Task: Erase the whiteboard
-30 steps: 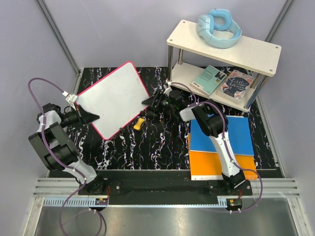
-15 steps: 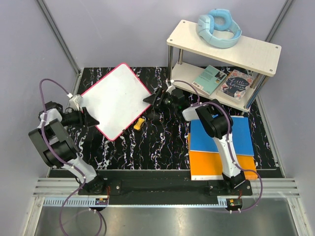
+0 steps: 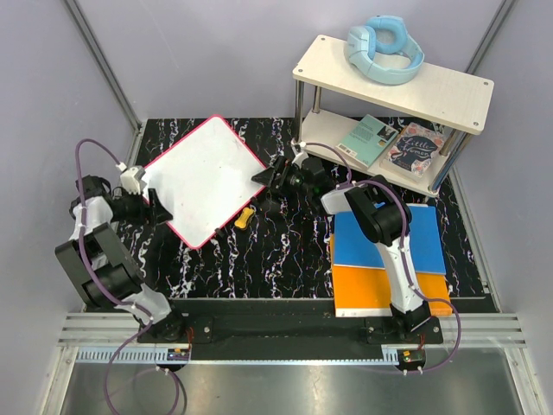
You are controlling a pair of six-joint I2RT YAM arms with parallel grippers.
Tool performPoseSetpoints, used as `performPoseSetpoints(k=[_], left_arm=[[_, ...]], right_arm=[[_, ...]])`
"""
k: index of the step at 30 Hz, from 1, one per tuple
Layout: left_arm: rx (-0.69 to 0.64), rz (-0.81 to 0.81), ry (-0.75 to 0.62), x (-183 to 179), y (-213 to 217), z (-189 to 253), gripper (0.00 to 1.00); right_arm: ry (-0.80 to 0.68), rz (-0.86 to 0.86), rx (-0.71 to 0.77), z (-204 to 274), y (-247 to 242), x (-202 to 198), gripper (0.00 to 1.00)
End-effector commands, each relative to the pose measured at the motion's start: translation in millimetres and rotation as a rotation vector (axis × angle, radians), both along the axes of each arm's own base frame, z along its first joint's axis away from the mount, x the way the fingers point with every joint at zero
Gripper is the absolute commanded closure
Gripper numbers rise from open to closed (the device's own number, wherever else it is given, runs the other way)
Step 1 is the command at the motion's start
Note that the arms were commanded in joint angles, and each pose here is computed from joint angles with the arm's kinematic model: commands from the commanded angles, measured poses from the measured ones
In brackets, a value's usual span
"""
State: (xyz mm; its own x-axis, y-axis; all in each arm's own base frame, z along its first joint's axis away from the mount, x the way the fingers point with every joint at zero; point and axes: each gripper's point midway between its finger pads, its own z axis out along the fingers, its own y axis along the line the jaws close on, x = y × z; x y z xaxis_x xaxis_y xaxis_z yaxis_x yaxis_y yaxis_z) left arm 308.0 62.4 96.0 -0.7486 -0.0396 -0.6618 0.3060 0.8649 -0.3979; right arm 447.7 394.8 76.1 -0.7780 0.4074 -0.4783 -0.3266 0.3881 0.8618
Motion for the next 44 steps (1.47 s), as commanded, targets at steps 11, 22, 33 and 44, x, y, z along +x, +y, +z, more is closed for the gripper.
performPoseSetpoints(k=[11, 22, 33, 44], left_arm=[[0.282, 0.063, -0.116, -22, 17, 23, 0.01], [0.373, 0.094, -0.186, -42, 13, 66, 0.01], [0.406, 0.018, -0.249, -81, -18, 113, 0.01], [0.245, -0.132, -0.261, -63, -70, 146, 0.01]], right_arm=[[-0.108, -0.011, 0.026, 51, -1, -13, 0.03], [-0.103, -0.058, -0.023, 58, -17, -20, 0.0], [-0.097, -0.245, -0.4, 95, -91, -50, 0.0], [-0.252, -0.515, -0.764, 174, -219, -103, 0.0]])
